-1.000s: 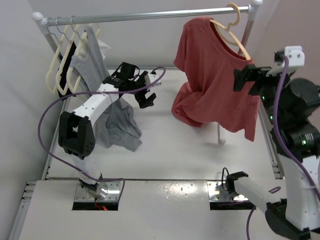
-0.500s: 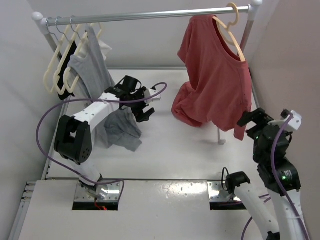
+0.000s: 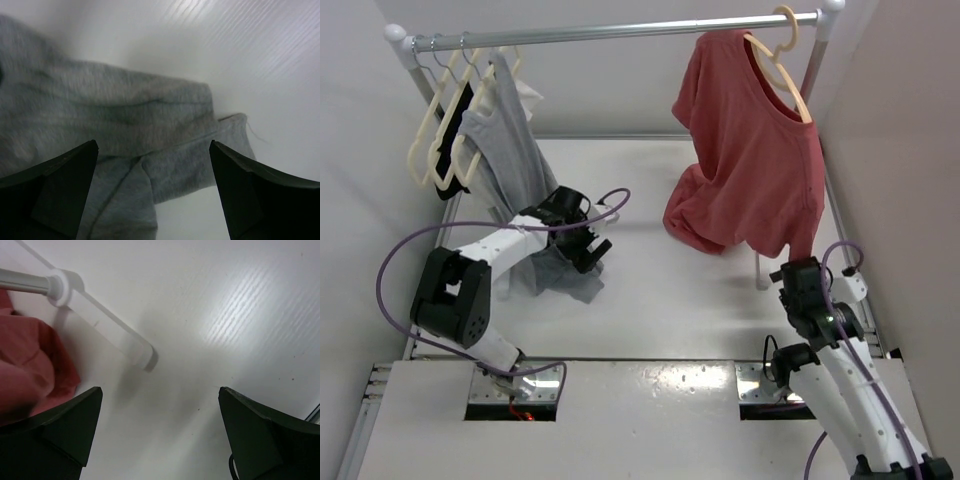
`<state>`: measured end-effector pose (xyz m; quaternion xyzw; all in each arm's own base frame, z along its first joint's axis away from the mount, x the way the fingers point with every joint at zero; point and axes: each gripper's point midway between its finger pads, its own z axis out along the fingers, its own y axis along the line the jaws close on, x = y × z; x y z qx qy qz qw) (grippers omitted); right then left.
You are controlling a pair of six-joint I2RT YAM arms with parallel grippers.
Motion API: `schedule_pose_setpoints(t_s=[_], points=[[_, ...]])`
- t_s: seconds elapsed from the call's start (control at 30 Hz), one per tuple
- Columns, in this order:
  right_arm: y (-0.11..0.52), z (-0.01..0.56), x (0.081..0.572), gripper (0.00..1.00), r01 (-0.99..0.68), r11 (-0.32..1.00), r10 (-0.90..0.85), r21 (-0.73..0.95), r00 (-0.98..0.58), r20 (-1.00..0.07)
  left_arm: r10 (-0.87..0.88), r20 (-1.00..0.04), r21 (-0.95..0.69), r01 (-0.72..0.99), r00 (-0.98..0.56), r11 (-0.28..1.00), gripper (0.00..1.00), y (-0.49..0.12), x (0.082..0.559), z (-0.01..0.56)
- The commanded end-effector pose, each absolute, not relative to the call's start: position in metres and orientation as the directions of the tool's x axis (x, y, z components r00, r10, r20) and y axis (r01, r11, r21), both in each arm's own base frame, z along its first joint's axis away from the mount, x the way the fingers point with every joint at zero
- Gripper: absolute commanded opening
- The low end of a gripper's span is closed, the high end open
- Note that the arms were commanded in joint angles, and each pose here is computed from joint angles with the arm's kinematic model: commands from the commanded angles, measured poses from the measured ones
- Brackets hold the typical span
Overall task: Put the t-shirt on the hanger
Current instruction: Hang the hanger with tshirt onto the clothesline
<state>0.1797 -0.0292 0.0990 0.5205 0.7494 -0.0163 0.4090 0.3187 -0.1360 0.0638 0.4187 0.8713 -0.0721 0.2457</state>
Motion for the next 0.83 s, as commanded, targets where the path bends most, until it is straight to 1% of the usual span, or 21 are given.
schedule_pose_setpoints(t_s=[0.0,0.07,0.2,0.3,0.5,0.67,0.8], points=[[-0.018,0.088,0.188,0.99,0.803,0.335,0.846,0.492,-0.026,-0.533,0.593,-0.560,0.118,0.653,-0.578,0.748,1.00,-0.121,0.332,0.076],[-0.016,0.073,0.187,0.99,0.808,0.337,0.850,0.483,-0.040,-0.526,0.576,-0.563,0.146,0.615,-0.593,0.775,1.00,-0.114,0.333,0.070],[-0.013,0.061,0.186,0.99,0.804,0.349,0.854,0.482,-0.060,-0.517,0.530,-0.552,0.137,0.557,-0.643,0.819,1.00,-0.107,0.325,0.053],[-0.013,0.061,0.185,0.99,0.788,0.345,0.857,0.510,-0.044,-0.513,0.542,-0.553,0.146,0.566,-0.633,0.811,1.00,-0.104,0.320,0.051],[-0.016,0.060,0.189,0.99,0.765,0.346,0.853,0.543,-0.015,-0.522,0.533,-0.565,0.189,0.530,-0.630,0.827,1.00,-0.096,0.330,0.055],[-0.017,0.051,0.183,0.99,0.810,0.357,0.842,0.466,-0.063,-0.536,0.537,-0.551,0.177,0.539,-0.640,0.824,1.00,-0.095,0.321,0.047],[-0.013,0.053,0.185,0.99,0.804,0.365,0.847,0.470,-0.077,-0.527,0.529,-0.554,0.165,0.538,-0.643,0.827,1.00,-0.096,0.319,0.045]])
